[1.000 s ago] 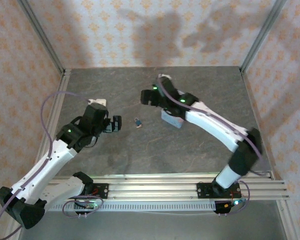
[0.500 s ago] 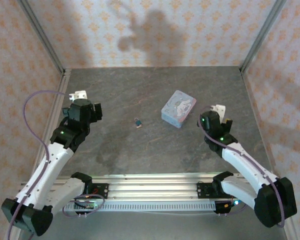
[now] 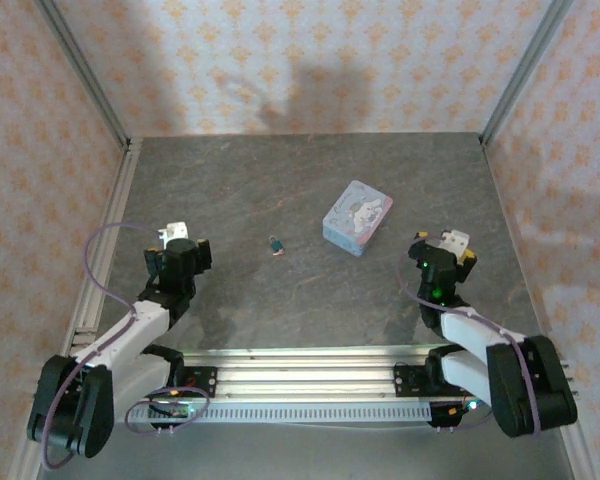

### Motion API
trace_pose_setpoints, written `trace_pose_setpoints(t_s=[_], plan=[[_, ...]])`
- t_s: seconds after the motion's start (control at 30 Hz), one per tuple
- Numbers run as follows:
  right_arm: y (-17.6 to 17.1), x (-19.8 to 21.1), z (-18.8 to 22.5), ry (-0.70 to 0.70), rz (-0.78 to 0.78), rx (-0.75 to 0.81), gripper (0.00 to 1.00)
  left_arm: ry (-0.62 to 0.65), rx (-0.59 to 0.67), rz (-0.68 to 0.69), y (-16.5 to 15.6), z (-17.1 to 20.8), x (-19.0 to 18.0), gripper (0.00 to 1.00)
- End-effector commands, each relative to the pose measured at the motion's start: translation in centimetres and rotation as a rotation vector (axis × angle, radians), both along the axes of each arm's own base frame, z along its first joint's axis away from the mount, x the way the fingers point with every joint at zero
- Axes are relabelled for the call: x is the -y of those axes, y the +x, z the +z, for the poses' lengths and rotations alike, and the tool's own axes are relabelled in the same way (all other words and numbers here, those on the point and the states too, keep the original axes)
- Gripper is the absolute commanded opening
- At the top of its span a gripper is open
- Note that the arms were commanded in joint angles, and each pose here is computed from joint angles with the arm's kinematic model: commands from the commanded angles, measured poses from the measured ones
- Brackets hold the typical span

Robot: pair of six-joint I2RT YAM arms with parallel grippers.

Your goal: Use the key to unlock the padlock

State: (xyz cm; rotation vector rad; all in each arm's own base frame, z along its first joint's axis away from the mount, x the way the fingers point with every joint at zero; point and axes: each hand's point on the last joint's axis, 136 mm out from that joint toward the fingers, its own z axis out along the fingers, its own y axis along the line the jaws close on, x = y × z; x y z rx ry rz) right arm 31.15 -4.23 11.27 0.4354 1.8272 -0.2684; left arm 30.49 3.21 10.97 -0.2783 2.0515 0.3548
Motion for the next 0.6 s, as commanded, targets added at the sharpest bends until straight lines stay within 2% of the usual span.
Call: trace_pose_setpoints(t_s=[0.0, 0.1, 0.23, 0.37, 0.5, 0.57], plan=[[1.9, -0.3, 2.6, 0.031, 0.028, 0.139, 1.00, 0.013, 0.203, -0.027, 2.7, 3.7, 0.4, 1.00], [3.5, -0.7, 2.2, -0.007, 0.053, 0.088, 1.00, 0.033, 0.186, -0.062, 3.6, 2.6, 0.7, 1.00], [4.1, -0.2, 1.7, -0.019, 0.030, 0.106, 1.00, 0.006, 0.214, -0.097, 4.8, 2.1, 1.3, 1.00], [4.4, -0.1, 0.6, -0.018, 0.028, 0.110, 1.00, 0.002, 0.196, -0.075, 6.0, 1.6, 0.3, 1.00], [5.4, -0.4, -0.6, -0.023, 0.043, 0.055, 1.00, -0.058, 0.185, -0.028, 7.0, -0.3, -1.4, 1.00], [5.7, -0.2, -0.9, -0.030, 0.028, 0.060, 1.00, -0.062, 0.156, -0.048, 7.8, -1.3, -1.2, 1.00]])
